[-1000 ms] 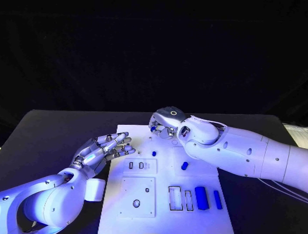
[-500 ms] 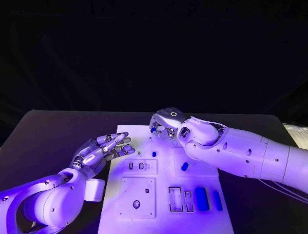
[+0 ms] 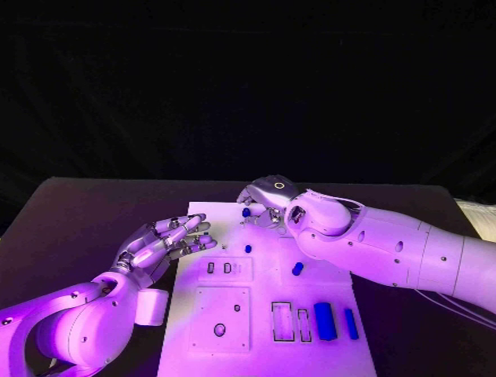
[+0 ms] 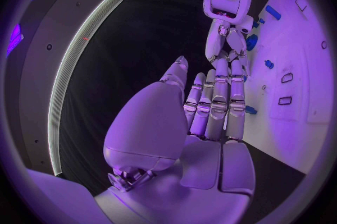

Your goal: Assemble the parts on the task board

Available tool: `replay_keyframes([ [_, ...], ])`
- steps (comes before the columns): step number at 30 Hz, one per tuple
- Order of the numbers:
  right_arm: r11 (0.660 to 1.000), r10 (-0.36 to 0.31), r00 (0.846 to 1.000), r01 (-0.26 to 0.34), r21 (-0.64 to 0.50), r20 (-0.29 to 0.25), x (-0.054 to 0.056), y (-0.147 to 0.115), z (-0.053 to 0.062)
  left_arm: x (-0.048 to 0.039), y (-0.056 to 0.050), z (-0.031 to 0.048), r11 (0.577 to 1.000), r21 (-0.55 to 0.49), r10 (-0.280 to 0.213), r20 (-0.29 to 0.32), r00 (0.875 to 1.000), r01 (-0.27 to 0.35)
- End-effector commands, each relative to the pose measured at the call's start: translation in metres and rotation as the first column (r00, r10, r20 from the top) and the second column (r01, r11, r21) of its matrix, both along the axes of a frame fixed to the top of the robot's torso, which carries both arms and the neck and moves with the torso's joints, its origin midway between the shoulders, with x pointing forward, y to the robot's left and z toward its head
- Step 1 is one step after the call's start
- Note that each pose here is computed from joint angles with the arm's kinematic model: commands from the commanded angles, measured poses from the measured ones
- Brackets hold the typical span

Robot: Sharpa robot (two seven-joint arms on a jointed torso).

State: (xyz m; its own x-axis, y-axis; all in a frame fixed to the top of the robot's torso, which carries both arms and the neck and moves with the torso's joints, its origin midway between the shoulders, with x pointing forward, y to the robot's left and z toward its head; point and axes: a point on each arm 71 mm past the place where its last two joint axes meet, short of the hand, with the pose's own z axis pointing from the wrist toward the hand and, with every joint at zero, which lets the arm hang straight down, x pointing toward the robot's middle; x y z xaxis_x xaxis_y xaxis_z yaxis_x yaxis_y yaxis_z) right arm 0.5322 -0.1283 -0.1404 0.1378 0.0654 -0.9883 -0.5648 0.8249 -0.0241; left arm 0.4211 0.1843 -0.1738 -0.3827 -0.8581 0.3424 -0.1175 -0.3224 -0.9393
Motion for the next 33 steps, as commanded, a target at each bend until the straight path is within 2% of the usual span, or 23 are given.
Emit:
replay_keyframes([
  [1,1.000,-0.004,1.000,0.004,0.004,0.009,-0.002,-0.004,0.001,-0.0005,-0.001,0.0017,1.000,-0.013,-0.016,0.009,1.000,0.016],
  [7,0.997,-0.035,0.998,0.032,0.068,0.048,-0.011,-0.026,0.012,0.0002,-0.001,0.0015,1.000,-0.008,-0.016,0.013,1.000,0.016],
  [11,0.988,-0.075,0.997,0.070,0.140,0.036,-0.019,-0.049,0.022,0.0000,-0.002,0.0020,1.000,0.006,-0.026,0.027,0.999,0.026],
  [14,0.974,-0.122,0.992,0.125,0.189,-0.028,-0.024,-0.069,0.027,-0.0006,-0.004,0.0025,0.999,0.020,-0.036,0.039,0.999,0.036],
  [17,0.961,-0.161,0.981,0.180,0.210,-0.107,-0.027,-0.086,0.027,-0.0009,-0.005,0.0027,0.999,0.034,-0.044,0.049,0.998,0.042],
  [22,0.945,-0.221,0.946,0.268,0.190,-0.238,-0.028,-0.112,0.023,-0.0014,-0.008,0.0031,0.996,0.063,-0.065,0.070,0.995,0.060],
  [27,0.940,-0.247,0.928,0.299,0.164,-0.280,-0.026,-0.121,0.019,-0.0016,-0.010,0.0032,0.995,0.071,-0.073,0.075,0.995,0.067],
  [33,0.938,-0.267,0.917,0.317,0.138,-0.296,-0.020,-0.124,0.013,-0.0016,-0.011,0.0030,0.995,0.073,-0.077,0.076,0.994,0.072],
])
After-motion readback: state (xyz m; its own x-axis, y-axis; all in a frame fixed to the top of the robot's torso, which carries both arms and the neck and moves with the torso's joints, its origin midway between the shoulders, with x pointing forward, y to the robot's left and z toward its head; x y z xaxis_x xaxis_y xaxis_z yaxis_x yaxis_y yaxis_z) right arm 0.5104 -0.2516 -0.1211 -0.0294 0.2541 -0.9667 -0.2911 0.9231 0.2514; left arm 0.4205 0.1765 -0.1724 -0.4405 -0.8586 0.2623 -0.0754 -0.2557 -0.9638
